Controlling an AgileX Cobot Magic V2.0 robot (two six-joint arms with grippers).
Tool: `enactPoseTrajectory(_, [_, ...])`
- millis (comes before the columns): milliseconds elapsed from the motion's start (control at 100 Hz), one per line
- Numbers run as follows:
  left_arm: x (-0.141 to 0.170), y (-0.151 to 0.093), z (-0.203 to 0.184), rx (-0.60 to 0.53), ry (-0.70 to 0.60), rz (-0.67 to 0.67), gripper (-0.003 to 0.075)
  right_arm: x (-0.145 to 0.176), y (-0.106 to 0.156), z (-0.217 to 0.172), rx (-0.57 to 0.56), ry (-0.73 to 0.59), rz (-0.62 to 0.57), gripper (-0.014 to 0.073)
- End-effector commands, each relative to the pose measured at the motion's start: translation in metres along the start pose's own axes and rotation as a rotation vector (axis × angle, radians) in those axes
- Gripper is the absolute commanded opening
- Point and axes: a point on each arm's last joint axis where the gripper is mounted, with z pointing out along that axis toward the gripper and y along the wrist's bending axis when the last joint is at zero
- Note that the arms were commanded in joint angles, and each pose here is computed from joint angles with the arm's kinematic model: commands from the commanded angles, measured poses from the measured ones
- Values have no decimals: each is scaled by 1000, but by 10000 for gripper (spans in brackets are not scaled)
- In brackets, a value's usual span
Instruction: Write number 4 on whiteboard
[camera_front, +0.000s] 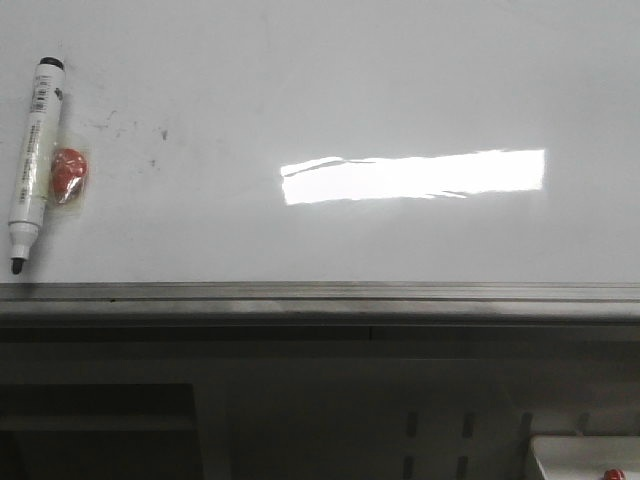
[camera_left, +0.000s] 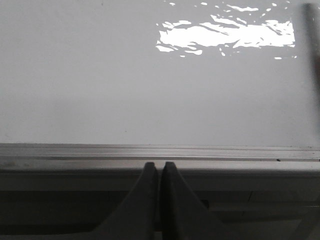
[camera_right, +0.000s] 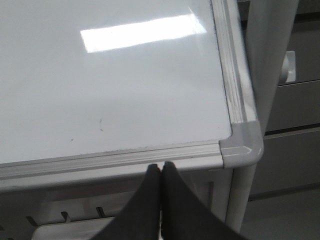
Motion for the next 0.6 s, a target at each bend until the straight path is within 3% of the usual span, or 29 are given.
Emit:
enactPoseTrajectory(0, [6,0,2,15,-37,-15,-20,3,-1,1,9,-33,-20,-64])
enactPoseTrajectory(100, [6,0,2,15,-37,-15,-20,-6,-2,0,27,-135,-107,-64])
enactPoseTrajectory(340, [-1,0,1,9,-106,15,-20,-29,1,-6,-4,-397,-64,-64])
enactPoseTrajectory(590, [-12,-1,-1,9,-231,58,-20,-26,1,-4,-1,-358,-63,-64])
